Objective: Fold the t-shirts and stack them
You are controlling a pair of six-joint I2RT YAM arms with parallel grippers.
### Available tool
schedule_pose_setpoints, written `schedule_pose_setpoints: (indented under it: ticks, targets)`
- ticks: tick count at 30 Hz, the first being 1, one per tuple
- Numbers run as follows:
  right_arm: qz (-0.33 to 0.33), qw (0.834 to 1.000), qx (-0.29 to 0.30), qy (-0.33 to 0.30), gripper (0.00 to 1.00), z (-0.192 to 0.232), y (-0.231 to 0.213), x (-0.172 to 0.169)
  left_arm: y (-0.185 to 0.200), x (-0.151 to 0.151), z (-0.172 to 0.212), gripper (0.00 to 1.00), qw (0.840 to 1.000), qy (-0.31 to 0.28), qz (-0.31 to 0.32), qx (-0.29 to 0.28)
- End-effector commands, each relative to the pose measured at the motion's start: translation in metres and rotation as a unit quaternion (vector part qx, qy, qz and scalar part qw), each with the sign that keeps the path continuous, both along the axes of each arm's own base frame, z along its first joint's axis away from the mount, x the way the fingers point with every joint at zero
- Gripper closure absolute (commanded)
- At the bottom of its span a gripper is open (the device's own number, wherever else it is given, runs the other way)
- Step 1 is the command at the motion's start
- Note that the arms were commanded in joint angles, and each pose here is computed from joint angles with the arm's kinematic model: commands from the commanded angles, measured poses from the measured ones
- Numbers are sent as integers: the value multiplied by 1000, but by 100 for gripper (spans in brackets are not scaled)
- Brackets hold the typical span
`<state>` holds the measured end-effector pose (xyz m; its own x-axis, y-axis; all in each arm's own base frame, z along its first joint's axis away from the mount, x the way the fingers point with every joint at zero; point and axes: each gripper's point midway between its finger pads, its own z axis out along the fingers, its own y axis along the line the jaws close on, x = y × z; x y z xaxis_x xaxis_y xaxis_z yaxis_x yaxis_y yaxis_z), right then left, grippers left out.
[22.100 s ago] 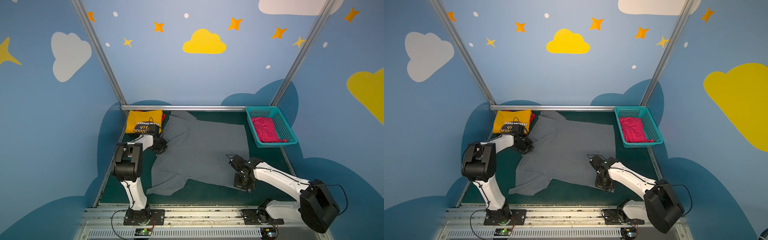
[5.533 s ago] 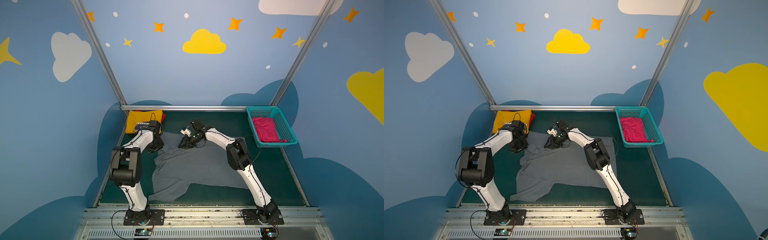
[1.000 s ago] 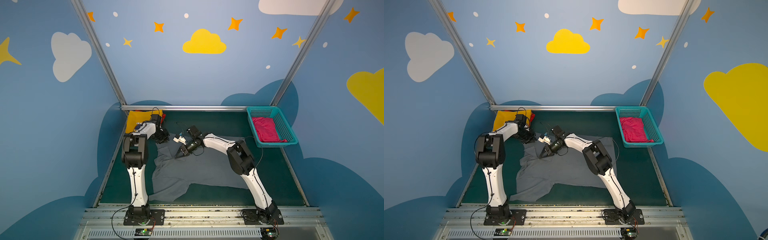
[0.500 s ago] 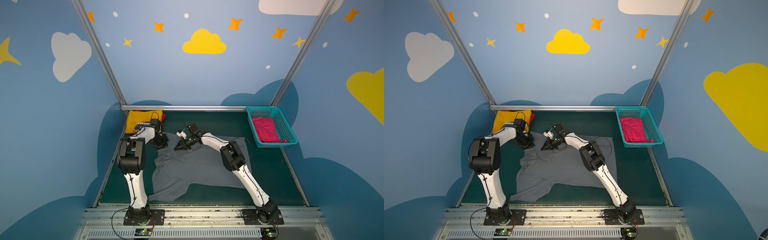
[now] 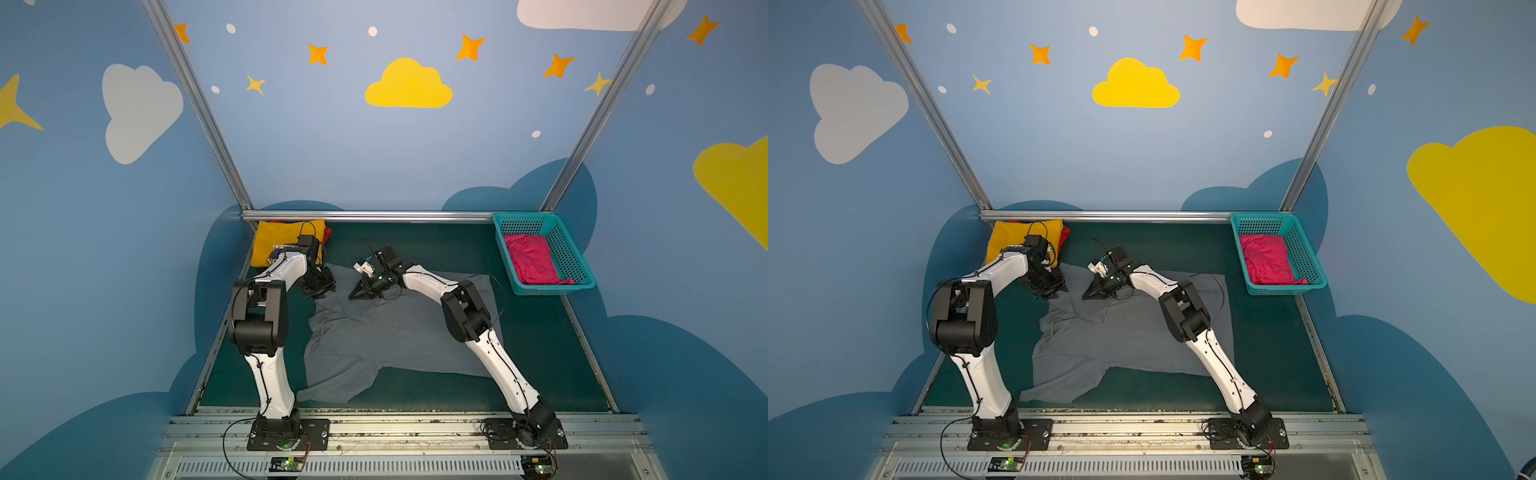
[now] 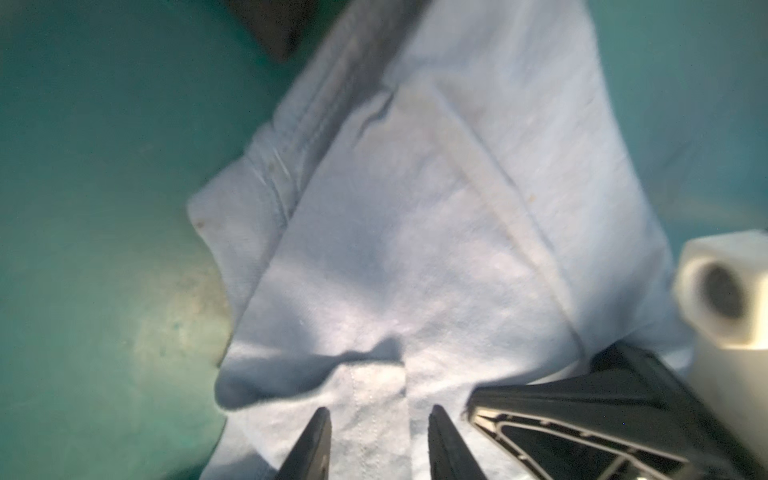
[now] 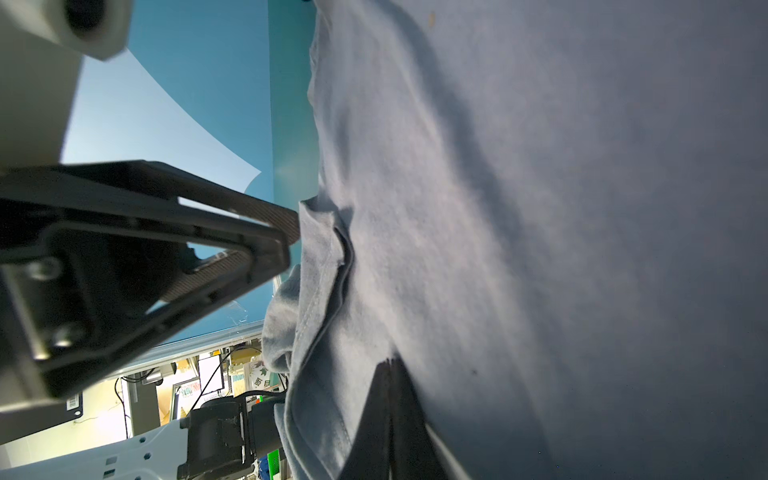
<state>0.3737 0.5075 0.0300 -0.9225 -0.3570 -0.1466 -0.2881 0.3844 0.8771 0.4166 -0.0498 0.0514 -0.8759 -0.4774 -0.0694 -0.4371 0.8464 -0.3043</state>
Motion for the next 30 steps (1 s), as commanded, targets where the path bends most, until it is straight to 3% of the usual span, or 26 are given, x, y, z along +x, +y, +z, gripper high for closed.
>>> schedule_pose_setpoints:
  ticks: [1, 16, 30]
  targets:
    - [-24, 999, -41, 19, 96, -19, -17, 3, 2, 2, -7, 54, 1000, 20, -2, 5]
    - [-32, 998, -47, 24, 97, -27, -24, 5, -9, 2, -32, 60, 998, 69, 5, 9]
    - [-36, 998, -47, 26, 97, -30, -26, 8, 1, 0, -18, 94, 997, 63, 4, 48]
